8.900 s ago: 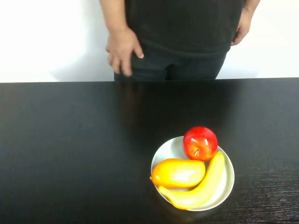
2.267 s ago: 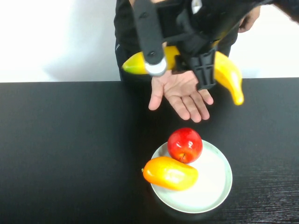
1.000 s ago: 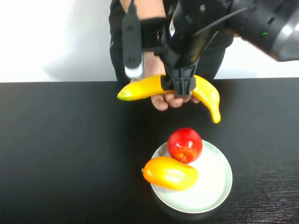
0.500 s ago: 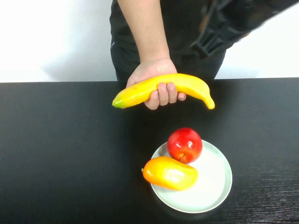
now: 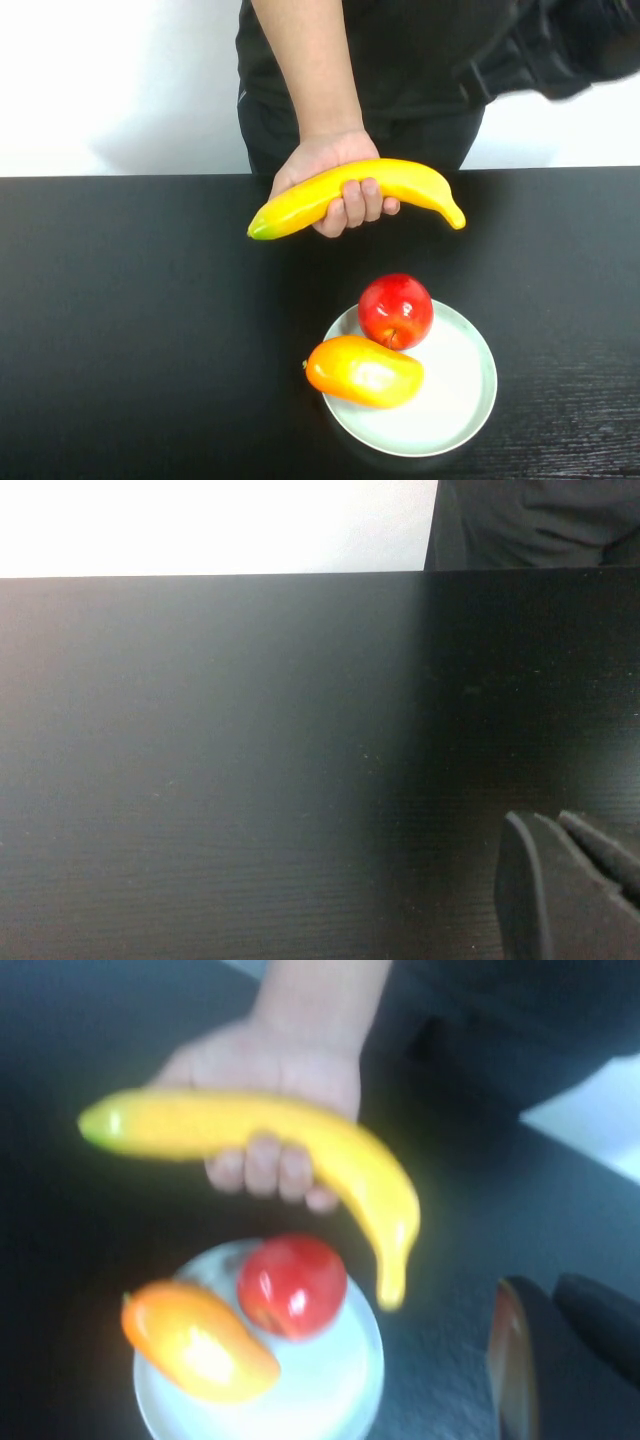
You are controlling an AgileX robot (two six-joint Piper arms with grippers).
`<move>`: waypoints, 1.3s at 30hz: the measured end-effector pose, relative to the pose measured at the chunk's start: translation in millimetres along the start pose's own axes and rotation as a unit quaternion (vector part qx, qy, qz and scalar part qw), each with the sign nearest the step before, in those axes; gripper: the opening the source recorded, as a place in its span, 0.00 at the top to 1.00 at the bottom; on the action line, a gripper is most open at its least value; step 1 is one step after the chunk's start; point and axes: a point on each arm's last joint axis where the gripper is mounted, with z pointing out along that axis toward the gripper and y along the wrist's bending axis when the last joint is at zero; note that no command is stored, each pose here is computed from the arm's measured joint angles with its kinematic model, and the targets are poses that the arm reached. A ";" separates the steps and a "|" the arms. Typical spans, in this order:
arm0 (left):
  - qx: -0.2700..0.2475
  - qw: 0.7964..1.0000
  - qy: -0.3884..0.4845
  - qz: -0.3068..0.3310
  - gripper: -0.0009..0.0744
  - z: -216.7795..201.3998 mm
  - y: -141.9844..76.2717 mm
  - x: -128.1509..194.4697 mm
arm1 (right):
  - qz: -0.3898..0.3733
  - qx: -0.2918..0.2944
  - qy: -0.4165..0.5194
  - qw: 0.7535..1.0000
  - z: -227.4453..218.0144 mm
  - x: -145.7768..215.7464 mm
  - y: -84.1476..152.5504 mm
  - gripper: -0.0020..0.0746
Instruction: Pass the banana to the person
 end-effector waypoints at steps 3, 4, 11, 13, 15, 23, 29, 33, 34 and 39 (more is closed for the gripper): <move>0.000 1.000 0.000 0.000 0.99 0.0 0.0 0.0 | 0.004 0.003 -0.010 1.000 7.8 17.8 -7.9 0.98; 0.000 1.000 0.000 0.000 0.99 0.0 0.0 0.0 | 0.006 -0.001 -0.020 1.000 10.3 26.4 -11.1 0.98; 0.000 1.000 0.000 0.000 0.99 0.0 0.0 0.0 | 0.017 -0.001 -0.124 0.992 32.5 126.7 -38.0 0.98; 0.000 1.000 0.000 0.000 0.99 0.0 0.0 0.0 | 0.014 0.027 -0.170 0.985 38.9 159.5 -46.1 0.98; 0.000 1.000 0.000 0.000 0.99 0.0 0.0 0.0 | 0.025 0.053 -0.214 0.975 45.5 196.5 -49.2 0.98; 0.000 1.000 0.000 0.000 0.99 0.0 0.0 0.0 | 0.071 0.157 -0.345 0.923 49.4 300.1 -43.0 0.98; 0.000 1.000 0.000 0.001 0.99 0.0 0.0 0.0 | 0.099 0.166 -0.370 0.908 59.0 333.0 -34.7 0.98; 0.000 1.000 0.000 0.001 0.99 0.0 0.0 0.0 | 0.130 0.168 -0.347 0.913 58.7 343.0 -33.6 0.98; 0.000 1.000 0.000 0.001 0.99 0.0 0.0 0.0 | 0.137 0.169 -0.341 0.914 59.0 345.4 -33.4 0.98; 0.000 1.000 0.000 0.001 0.99 0.0 0.0 0.0 | 0.155 0.168 -0.274 0.934 66.6 355.9 -33.2 0.98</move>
